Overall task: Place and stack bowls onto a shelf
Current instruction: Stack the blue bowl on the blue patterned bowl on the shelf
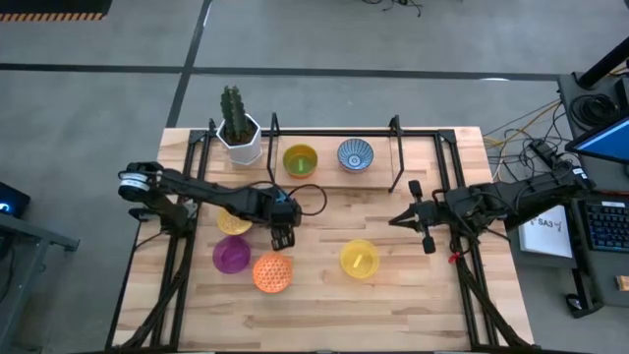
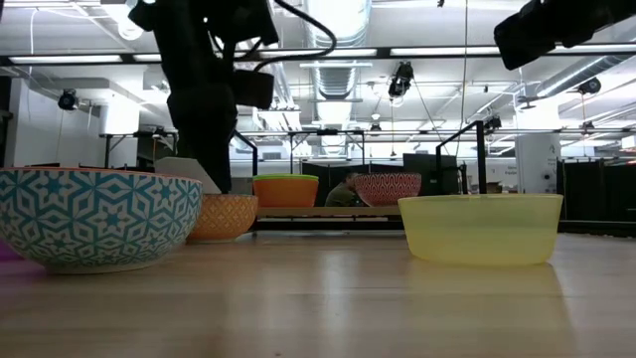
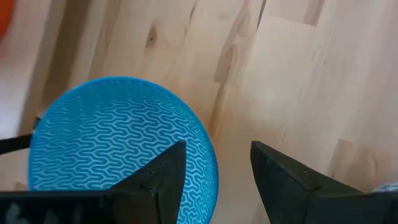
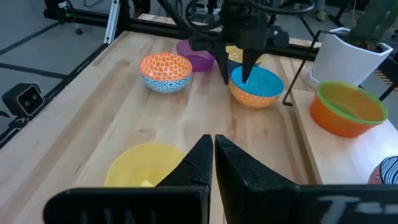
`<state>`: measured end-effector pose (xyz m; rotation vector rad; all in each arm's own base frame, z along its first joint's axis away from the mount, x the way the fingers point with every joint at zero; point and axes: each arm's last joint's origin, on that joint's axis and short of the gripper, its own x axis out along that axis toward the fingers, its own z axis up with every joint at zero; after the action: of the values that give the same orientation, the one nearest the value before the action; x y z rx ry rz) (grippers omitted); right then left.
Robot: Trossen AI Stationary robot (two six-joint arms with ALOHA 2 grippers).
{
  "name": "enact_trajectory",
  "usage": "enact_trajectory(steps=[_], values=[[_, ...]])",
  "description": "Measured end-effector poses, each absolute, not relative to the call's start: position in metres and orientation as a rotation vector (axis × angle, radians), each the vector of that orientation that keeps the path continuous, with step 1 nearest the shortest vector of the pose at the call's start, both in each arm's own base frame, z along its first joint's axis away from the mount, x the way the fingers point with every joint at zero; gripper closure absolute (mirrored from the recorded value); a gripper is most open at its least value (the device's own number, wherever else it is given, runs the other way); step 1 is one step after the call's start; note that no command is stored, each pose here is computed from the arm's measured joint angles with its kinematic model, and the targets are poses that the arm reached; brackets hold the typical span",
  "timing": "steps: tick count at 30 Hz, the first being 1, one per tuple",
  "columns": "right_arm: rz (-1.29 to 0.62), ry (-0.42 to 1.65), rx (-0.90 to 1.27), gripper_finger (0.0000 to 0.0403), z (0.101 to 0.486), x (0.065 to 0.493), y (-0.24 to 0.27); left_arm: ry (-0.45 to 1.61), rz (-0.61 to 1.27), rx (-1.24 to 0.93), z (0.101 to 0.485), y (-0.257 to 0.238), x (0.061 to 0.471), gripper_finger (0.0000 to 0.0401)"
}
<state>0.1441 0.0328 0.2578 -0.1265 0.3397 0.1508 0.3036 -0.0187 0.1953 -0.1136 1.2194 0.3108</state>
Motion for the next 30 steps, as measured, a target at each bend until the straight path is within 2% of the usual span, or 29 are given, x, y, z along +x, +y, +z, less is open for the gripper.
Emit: enact_trajectory(steps=[6,11,19,23,30], values=[[0.152,0.350,-0.132,0.0394,0.254,0.144,0.033,1.171,0.339,-0.171,0.180,-0.019,0.302,0.0255],[0.152,0.351,-0.133,0.0394,0.254,0.144,0.033,1.177,0.399,-0.203,0.170,-0.017,0.296,0.0288],[0.153,0.350,-0.141,0.0394,0.254,0.144,0.033,1.182,0.413,-0.217,0.167,-0.019,0.294,0.0390],[0.153,0.350,-0.141,0.0394,0.254,0.144,0.033,1.163,0.412,-0.227,0.172,-0.021,0.297,0.0392],[0.153,0.350,-0.141,0.0394,0.254,0.144,0.033,1.069,0.308,-0.187,0.211,-0.036,0.319,0.0397]])
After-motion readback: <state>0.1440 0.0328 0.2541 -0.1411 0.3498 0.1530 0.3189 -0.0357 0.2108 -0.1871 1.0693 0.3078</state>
